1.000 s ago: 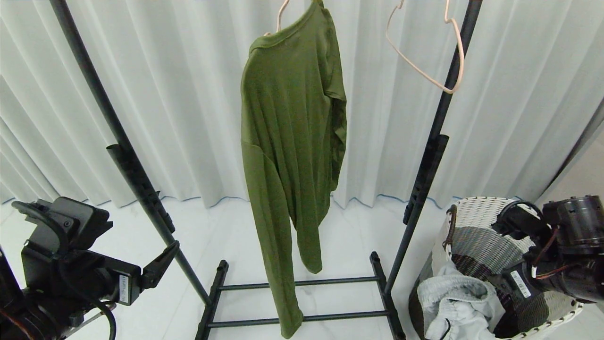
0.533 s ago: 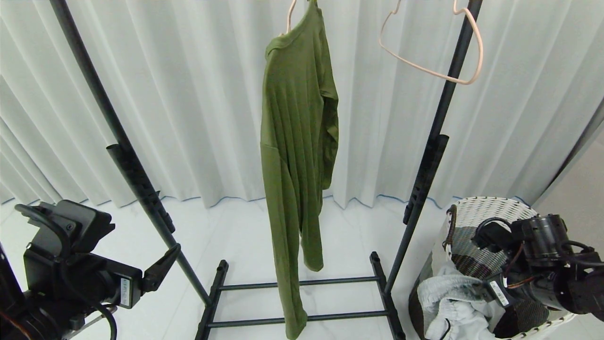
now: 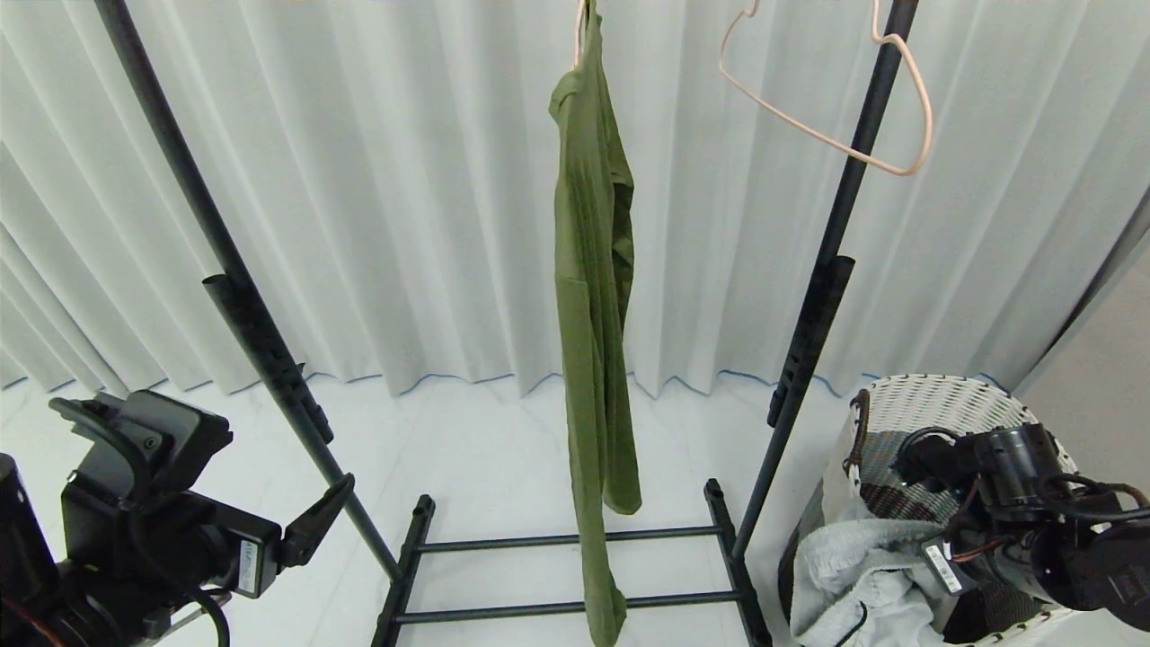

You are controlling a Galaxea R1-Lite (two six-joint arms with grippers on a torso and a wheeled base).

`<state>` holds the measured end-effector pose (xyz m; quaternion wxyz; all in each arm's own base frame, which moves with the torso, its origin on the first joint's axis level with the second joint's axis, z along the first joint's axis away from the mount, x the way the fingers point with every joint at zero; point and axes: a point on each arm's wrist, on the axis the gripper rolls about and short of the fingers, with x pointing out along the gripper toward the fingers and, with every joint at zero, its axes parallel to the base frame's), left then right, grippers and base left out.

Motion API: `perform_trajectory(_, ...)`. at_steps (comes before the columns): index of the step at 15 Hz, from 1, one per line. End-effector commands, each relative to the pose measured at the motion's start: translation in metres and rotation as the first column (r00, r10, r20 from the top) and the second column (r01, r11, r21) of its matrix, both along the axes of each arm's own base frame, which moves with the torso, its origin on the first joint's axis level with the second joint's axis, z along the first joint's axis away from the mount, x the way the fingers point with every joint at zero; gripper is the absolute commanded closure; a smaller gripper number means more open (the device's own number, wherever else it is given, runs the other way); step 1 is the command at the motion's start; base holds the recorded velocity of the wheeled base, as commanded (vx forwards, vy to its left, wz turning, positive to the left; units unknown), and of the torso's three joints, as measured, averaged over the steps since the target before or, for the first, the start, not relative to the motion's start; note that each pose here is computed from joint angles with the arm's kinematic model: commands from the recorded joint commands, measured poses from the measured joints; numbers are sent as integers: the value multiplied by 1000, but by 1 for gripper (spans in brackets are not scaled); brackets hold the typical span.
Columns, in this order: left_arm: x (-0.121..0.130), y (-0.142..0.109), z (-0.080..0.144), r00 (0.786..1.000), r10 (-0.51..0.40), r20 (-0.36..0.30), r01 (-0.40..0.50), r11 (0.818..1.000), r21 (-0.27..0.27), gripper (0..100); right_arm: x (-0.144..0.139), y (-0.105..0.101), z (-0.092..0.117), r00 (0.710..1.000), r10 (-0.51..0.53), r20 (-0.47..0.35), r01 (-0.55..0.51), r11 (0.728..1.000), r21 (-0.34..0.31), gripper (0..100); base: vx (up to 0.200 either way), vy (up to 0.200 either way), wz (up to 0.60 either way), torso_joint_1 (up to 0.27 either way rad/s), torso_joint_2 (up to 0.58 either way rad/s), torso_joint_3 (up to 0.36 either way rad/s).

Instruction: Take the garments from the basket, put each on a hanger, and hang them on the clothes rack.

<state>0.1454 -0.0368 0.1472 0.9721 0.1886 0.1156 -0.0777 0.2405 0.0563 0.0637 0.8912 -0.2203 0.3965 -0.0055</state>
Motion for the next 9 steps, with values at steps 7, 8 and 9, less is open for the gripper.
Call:
perform_trajectory(7, -5, 2, -4, 1000, -1, -7, 2, 999, 43, 0, -2, 19, 127, 966, 58, 253, -80, 994, 78, 100, -57, 0, 0, 1, 2, 1)
perform_trajectory(8, -5, 2, -4, 1000, -3, -6, 3, 999, 45, 0, -5, 22, 137, 958, 72, 276, -99, 992, 84, 100, -200, 0, 0, 7, 2, -2)
perform_trajectory(9, -5, 2, -3, 1000, -2, -2, 2, 999, 44, 0, -14, 27, 157, 949, 97, 300, -130, 987, 90, 100, -200, 0, 0, 17, 2, -2)
